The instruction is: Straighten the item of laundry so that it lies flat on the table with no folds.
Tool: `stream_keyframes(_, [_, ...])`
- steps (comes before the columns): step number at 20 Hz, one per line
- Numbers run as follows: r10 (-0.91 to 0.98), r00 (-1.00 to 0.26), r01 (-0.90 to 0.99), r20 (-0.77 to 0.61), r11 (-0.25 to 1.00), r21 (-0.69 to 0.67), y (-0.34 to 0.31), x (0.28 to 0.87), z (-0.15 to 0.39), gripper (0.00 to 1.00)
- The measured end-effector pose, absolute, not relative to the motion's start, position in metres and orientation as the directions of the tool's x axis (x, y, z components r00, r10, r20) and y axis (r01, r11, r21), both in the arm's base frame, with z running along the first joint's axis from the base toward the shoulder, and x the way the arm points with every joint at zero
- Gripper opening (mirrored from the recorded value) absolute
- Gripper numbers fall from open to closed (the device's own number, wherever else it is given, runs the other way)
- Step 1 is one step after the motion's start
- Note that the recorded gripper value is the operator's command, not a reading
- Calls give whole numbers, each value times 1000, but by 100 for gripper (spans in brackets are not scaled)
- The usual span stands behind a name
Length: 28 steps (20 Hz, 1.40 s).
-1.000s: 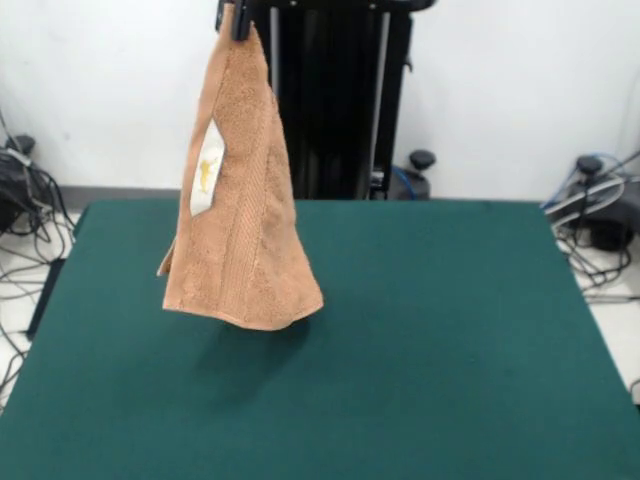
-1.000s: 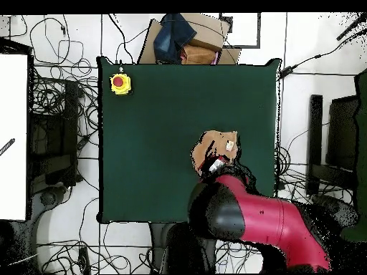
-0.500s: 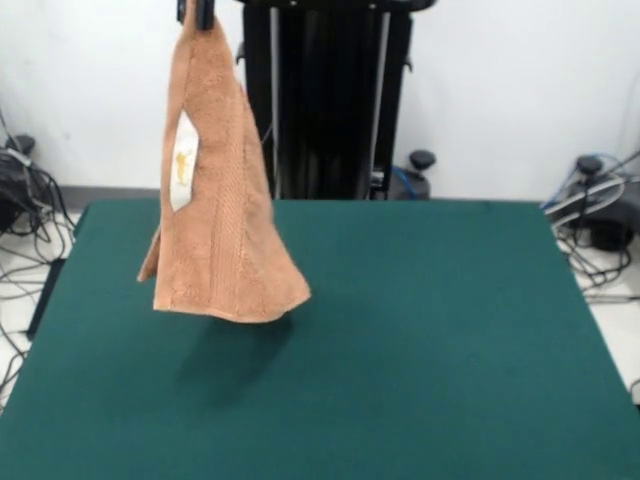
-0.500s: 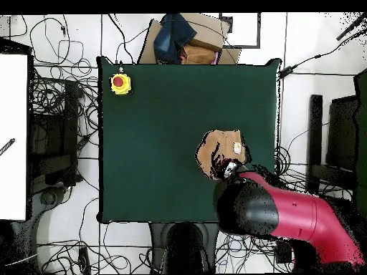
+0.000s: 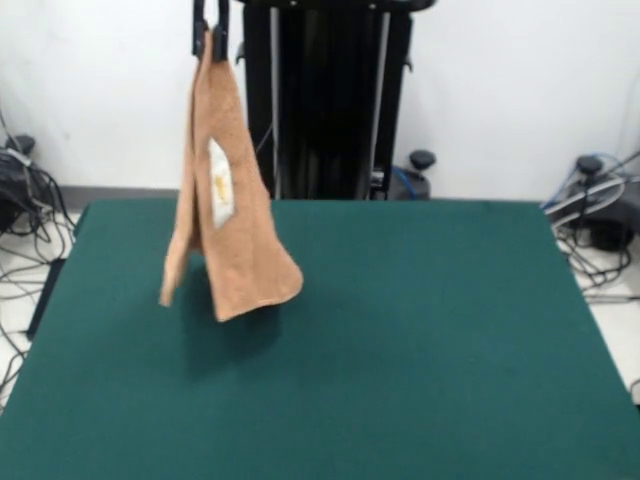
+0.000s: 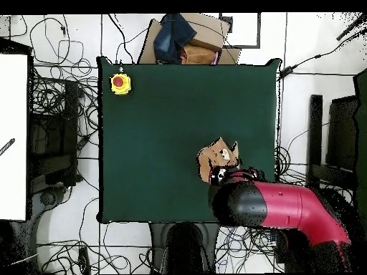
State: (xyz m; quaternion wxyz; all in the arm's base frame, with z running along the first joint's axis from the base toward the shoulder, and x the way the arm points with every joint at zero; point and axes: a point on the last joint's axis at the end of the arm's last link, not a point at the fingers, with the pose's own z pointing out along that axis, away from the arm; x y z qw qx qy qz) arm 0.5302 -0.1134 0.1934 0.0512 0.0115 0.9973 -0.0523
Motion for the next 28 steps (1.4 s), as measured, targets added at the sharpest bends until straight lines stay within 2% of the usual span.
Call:
stream_keyframes(16, [-124,-991,-118,-56,988,-98,-79,521,152,0])
stream_keyframes(23, [-124,-990,-116,-70,988,-103,-82,524,158,0])
stream_keyframes(28, [-52,-995,-44,-90,995,-86,-88,529,186,0])
